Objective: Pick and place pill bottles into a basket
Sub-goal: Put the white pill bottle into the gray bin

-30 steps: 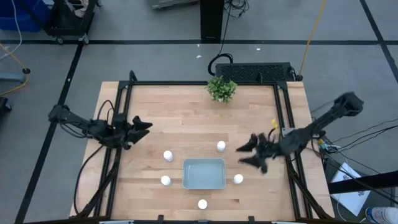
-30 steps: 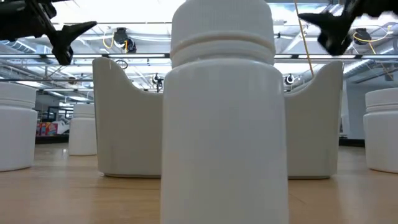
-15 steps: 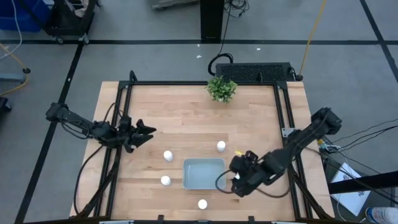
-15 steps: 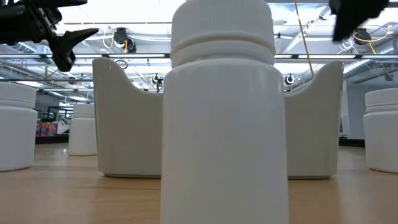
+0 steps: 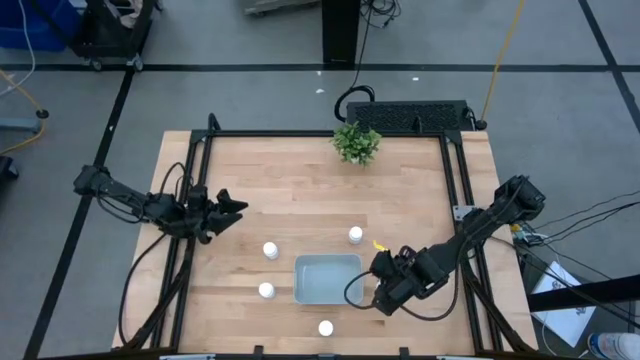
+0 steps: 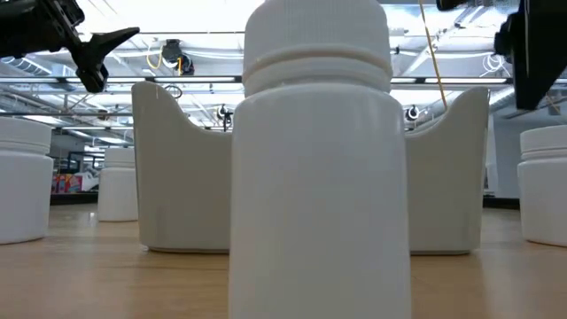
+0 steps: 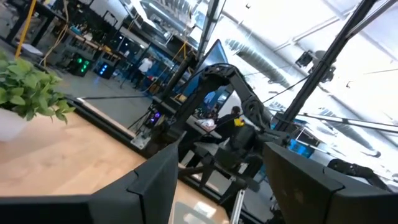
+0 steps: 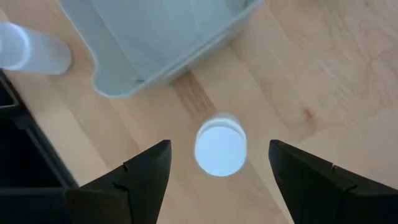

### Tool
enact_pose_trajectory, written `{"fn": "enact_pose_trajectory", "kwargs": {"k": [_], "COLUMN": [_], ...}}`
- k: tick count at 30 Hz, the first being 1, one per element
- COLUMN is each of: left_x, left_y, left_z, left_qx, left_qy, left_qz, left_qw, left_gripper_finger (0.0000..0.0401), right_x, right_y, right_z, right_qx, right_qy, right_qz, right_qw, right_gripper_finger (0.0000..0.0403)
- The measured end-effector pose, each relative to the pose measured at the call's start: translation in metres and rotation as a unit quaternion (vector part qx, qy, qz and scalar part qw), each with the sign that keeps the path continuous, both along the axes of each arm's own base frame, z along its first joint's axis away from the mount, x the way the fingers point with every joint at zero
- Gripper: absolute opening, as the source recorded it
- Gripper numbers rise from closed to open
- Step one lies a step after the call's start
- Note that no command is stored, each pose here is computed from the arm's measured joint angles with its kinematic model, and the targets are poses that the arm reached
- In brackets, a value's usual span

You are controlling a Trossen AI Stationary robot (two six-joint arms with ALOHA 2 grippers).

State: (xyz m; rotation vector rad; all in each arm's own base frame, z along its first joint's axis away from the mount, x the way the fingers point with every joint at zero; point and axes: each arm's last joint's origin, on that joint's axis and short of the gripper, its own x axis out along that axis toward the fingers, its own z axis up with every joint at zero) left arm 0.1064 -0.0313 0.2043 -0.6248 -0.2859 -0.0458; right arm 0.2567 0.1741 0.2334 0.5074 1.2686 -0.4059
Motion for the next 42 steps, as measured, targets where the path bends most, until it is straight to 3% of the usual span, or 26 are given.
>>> {"fn": "enact_pose_trajectory", "kwargs": {"k": [15,30,42], "left_x": [0.000,0.001,0.001], "left_y": [0.000,-0.001,-0.001], "left_z": [-0.002,-0.003,-0.003], "left_qx": [-0.003,-0.006,-0.004], "left_qy": [0.008,0.017,0.017], "left_qz": [-0.003,-0.009,-0.009], "left_qw": [1.000,1.000,1.000], "left_gripper_finger": [0.0241,0.0241,0.0241], "right_x": [-0.007,-0.007,-0.006], "right_y": [-0.002,-0.001,0.000], "right_z": [-0.036,-0.037,-0.037], "right_qx": [0.018,0.020,0.025], "right_qy": [0.001,-0.005,-0.009], "right_qz": [0.001,0.007,0.006], "right_qw": [1.000,1.000,1.000], "right_gripper_finger": [0.0263,0.0261,0.0194]}}
